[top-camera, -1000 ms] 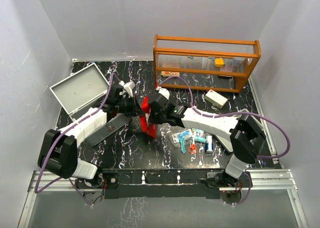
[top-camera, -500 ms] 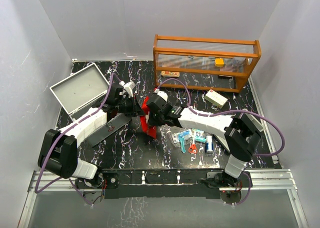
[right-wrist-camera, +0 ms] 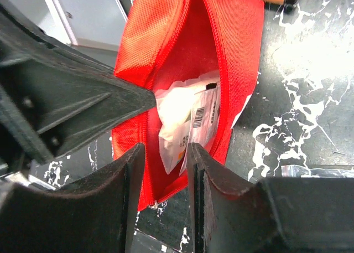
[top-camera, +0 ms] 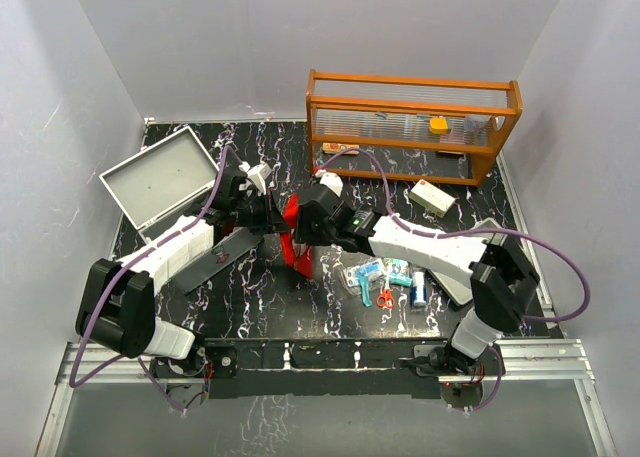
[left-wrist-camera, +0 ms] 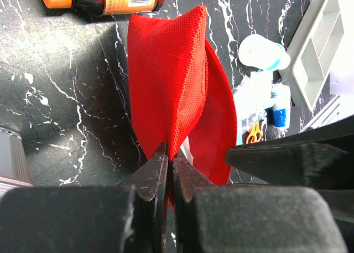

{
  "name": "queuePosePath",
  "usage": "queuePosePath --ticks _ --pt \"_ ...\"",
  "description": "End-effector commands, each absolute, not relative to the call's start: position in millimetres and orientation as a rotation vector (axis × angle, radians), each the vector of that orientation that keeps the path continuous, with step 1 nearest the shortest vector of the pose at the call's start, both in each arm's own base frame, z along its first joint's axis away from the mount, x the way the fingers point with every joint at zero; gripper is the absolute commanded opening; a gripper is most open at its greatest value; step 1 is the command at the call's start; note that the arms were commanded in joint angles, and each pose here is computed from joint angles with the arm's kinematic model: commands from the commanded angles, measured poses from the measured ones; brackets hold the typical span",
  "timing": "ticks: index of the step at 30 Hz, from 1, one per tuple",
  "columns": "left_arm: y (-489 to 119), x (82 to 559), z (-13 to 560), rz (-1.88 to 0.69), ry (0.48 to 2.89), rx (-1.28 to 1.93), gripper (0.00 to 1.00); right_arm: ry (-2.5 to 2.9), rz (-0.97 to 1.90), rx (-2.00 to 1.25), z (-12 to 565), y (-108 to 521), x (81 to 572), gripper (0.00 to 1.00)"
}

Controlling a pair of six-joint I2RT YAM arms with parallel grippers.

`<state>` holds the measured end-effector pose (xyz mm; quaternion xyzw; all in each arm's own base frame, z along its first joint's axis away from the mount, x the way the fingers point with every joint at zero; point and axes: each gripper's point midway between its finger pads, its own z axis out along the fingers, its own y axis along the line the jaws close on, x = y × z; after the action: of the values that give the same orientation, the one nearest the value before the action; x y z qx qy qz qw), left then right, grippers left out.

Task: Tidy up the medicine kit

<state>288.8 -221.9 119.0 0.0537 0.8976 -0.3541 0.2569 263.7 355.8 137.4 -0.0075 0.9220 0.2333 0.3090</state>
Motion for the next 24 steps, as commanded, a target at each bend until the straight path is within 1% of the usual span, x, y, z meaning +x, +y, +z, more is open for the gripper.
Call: queuePosePath --ticks 1,8,11,14,15,17,20,24 --pt "-226.9 289.7 126.7 -0.99 2.398 0.189 0.0 2.316 0.637 -0.007 174.6 353.2 275.2 0.35" --pt "-226.6 288.3 128.0 -0.991 2.395 0.198 0.0 2.278 0.634 -0.026 188.9 349.8 277.4 0.33" --pt "-225.7 287.7 129.3 -0.986 2.393 0.198 0.0 2.243 0.609 -0.016 197.5 336.0 276.8 0.33" --pt "-224.7 287.3 130.7 -0.979 2.391 0.196 0.0 2.214 0.549 0.027 200.4 311.9 274.4 0.36" --pt "-224.4 287.4 131.3 -0.977 2.39 0.196 0.0 2.208 0.528 0.046 201.3 301.6 271.8 0.39" --pt "-224.1 287.3 131.4 -0.976 2.392 0.196 0.0 2.222 0.456 0.087 190.8 279.7 266.6 0.44" --pt "-224.5 287.3 133.2 -0.977 2.392 0.2 0.0 2.274 0.339 0.146 166.0 246.0 253.6 0.48" --pt "-225.1 287.0 135.6 -0.982 2.391 0.208 0.0 2.362 0.249 0.179 135.1 216.2 230.2 0.49"
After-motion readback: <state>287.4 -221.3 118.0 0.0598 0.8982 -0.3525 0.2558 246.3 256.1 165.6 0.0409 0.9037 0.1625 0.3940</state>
